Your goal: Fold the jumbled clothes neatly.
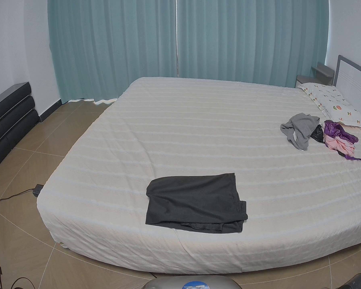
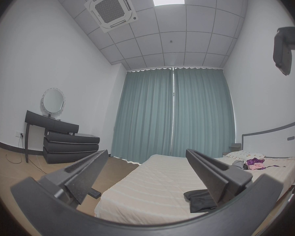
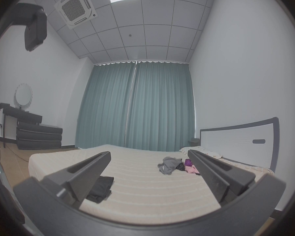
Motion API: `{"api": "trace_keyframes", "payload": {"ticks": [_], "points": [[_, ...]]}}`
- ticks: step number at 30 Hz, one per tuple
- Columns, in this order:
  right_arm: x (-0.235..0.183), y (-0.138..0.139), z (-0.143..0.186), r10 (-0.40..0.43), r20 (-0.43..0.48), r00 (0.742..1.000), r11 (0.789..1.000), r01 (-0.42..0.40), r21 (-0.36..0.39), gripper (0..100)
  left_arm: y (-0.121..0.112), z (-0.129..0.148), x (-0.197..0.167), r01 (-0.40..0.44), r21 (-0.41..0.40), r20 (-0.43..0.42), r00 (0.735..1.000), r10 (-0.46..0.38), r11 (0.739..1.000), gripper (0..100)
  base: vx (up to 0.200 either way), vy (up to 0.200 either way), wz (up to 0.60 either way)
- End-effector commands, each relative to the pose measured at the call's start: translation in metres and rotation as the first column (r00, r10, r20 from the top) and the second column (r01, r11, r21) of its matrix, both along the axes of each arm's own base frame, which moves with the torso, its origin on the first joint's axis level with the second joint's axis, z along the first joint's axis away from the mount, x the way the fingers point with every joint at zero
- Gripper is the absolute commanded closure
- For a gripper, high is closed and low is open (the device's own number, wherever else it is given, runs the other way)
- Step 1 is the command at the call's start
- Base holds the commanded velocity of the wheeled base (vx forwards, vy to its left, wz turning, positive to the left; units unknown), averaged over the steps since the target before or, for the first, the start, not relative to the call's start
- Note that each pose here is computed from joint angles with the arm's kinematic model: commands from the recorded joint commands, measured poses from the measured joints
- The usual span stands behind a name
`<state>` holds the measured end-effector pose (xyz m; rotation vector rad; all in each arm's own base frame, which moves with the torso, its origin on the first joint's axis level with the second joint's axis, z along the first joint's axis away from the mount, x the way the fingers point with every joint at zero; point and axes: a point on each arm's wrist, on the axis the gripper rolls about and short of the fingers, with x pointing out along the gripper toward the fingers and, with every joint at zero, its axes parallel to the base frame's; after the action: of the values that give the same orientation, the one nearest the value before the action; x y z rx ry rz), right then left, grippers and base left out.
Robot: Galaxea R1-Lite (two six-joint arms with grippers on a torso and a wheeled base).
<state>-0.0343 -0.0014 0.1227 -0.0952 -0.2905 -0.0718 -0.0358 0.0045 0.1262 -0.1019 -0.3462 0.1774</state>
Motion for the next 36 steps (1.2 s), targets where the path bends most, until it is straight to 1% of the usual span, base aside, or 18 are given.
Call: {"api": "trace_keyframes", "payload": {"ticks": [1,2,5,8,15,18,20,21,23,24,25,26,27,28,29,31,33,36], "points": [[0.011,0.0,-0.035,0.0,-0.178,0.984,1.0,-0.002,-0.011,0,0.0,-0.032,0.012,0.008,0.028,-0.167,0.986,-0.004,1.0,0,0.0,0.0,0.0],[0.011,0.0,-0.039,0.0,-0.208,0.978,1.0,-0.002,-0.011,0,0.0,-0.036,0.012,0.014,0.029,-0.208,0.978,-0.008,0.999,0,0.0,0.0,0.0],[0.011,0.0,-0.039,0.017,-0.214,0.977,1.0,-0.013,0.021,0,0.0,-0.044,0.013,0.019,0.016,-0.28,0.96,-0.013,1.0,0,0.0,0.0,0.0],[0.011,0.0,-0.039,0.017,-0.213,0.977,0.999,-0.01,0.032,0,-0.001,-0.044,0.013,0.049,-0.013,-0.276,0.96,-0.051,0.999,0,0.0,0.0,0.0],[0.011,0.0,-0.04,0.008,-0.22,0.975,1.0,-0.003,0.021,0,-0.002,-0.044,0.013,0.09,-0.004,-0.279,0.956,-0.088,0.996,0,0.0,0.0,0.0],[0.011,0.0,-0.04,0.013,-0.222,0.975,0.999,-0.006,0.034,0,-0.003,-0.044,0.013,0.15,-0.006,-0.278,0.949,-0.145,0.989,0,0.0,0.0,0.0],[0.011,0.001,-0.04,0.034,-0.223,0.974,0.999,-0.025,0.045,0,-0.005,-0.044,0.013,0.209,-0.007,-0.278,0.939,-0.202,0.978,0,0.0,0.0,0.0],[0.011,0.001,-0.04,0.061,-0.223,0.973,0.997,-0.046,0.069,0,-0.005,-0.044,0.013,0.22,-0.011,-0.277,0.937,-0.214,0.976,0,0.0,0.0,0.0],[0.011,0.002,-0.04,0.114,-0.228,0.967,0.987,-0.083,0.141,0,-0.005,-0.044,0.013,0.212,-0.017,-0.276,0.938,-0.209,0.977,0,0.0,0.0,0.0],[0.011,0.002,-0.04,0.116,-0.228,0.967,0.986,-0.084,0.145,0,-0.005,-0.044,0.013,0.211,-0.017,-0.277,0.938,-0.207,0.977,0,0.0,0.0,0.0],[0.011,0.002,-0.04,0.122,-0.23,0.966,0.981,-0.083,0.173,0,-0.004,-0.044,0.013,0.178,-0.023,-0.278,0.944,-0.177,0.984,0,0.0,0.0,0.0],[0.011,0.001,-0.04,0.096,-0.223,0.97,0.982,-0.056,0.178,0,-0.002,-0.045,0.013,0.103,-0.011,-0.288,0.952,-0.101,0.995,0,0.0,0.0,0.0],[0.011,0.001,-0.043,0.058,-0.238,0.97,0.988,-0.022,0.15,0,-0.002,-0.047,0.013,0.08,-0.017,-0.298,0.951,-0.081,0.997,0,0.0,0.0,0.0],[0.011,0.0,-0.043,0.047,-0.245,0.968,0.99,-0.013,0.138,0,-0.002,-0.047,0.013,0.075,-0.018,-0.3,0.951,-0.077,0.997,0,0.0,0.0,0.0],[0.011,0.0,-0.043,0.032,-0.248,0.968,0.995,-0.007,0.102,0,-0.002,-0.047,0.013,0.084,-0.019,-0.301,0.95,-0.086,0.996,0,0.0,0.0,0.0],[0.011,0.0,-0.043,0.035,-0.249,0.968,0.995,-0.011,0.094,0,-0.002,-0.047,0.013,0.086,-0.014,-0.302,0.949,-0.086,0.996,0,0.0,0.0,0.0],[0.011,0.001,-0.047,0.07,-0.29,0.954,0.996,-0.049,0.078,0,-0.002,-0.047,0.013,0.09,0.004,-0.305,0.948,-0.084,0.996,0,0.0,0.0,0.0],[0.011,0.001,-0.047,0.072,-0.291,0.954,0.996,-0.052,0.075,0,-0.002,-0.047,0.013,0.097,0.004,-0.307,0.947,-0.092,0.995,0,0.0,0.0,0.0]]}}
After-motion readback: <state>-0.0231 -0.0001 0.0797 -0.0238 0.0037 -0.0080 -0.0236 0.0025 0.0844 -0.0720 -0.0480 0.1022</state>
